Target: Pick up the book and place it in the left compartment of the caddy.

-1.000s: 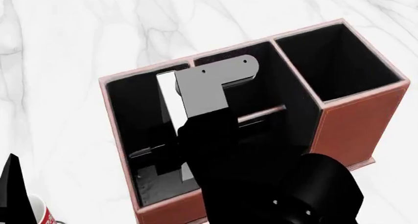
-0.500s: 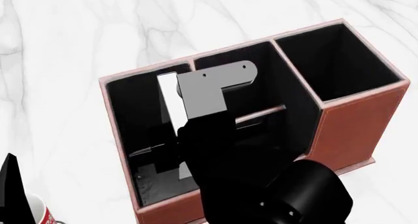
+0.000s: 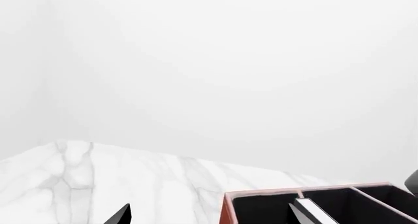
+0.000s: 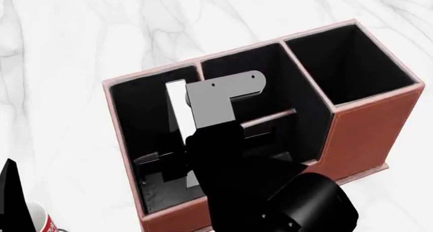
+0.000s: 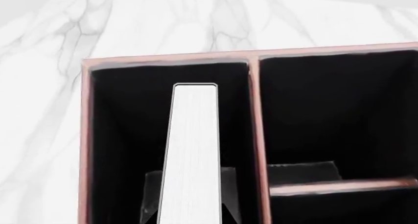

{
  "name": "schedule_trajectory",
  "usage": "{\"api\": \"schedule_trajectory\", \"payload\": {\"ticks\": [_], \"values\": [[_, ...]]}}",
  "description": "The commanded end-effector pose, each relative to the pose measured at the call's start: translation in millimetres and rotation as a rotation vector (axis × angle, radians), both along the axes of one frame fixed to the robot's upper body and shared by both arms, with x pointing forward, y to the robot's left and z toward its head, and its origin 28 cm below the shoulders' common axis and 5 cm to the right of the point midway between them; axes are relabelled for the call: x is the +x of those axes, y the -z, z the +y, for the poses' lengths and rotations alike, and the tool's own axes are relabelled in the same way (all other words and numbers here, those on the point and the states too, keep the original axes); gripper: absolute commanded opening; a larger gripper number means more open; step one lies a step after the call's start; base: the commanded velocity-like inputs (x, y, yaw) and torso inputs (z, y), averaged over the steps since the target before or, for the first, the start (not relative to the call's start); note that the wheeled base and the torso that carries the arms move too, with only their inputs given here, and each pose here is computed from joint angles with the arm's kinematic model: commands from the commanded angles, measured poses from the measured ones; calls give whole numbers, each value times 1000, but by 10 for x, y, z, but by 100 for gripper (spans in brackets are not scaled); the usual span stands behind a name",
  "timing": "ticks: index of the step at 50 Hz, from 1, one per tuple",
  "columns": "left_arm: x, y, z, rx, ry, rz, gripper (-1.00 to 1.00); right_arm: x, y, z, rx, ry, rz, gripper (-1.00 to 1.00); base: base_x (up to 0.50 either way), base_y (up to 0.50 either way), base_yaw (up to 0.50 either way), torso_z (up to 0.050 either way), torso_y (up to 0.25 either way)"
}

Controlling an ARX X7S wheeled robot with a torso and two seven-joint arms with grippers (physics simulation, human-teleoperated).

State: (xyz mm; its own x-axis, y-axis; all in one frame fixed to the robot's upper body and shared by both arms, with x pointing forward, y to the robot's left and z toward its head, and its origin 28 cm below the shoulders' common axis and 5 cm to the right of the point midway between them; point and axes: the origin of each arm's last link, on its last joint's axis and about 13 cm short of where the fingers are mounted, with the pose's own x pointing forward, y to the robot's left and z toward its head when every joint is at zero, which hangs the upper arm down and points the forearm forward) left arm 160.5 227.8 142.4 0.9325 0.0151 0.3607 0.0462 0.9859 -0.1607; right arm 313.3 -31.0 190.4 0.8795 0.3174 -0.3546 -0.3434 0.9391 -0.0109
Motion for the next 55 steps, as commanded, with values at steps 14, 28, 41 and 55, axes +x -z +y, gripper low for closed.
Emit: {"api": "schedule_trajectory", "payload": {"ticks": [14, 28, 41, 55], "values": [[9, 3, 3, -1, -2, 0, 100, 86, 60, -15, 3, 14, -23, -100, 0, 0, 0, 1, 1], [9, -3, 10, -2, -3, 0, 100, 134, 158, -4, 12, 13, -17, -100, 0, 0, 0, 0, 1], [2, -4, 17, -3, -7, 0, 100, 160, 243, 1, 7, 13, -8, -100, 0, 0, 0, 0, 2], [2, -12, 31, -6, -12, -1, 100, 213, 308, 48, 2, 4, 4, -100, 0, 0, 0, 1, 1]]}}
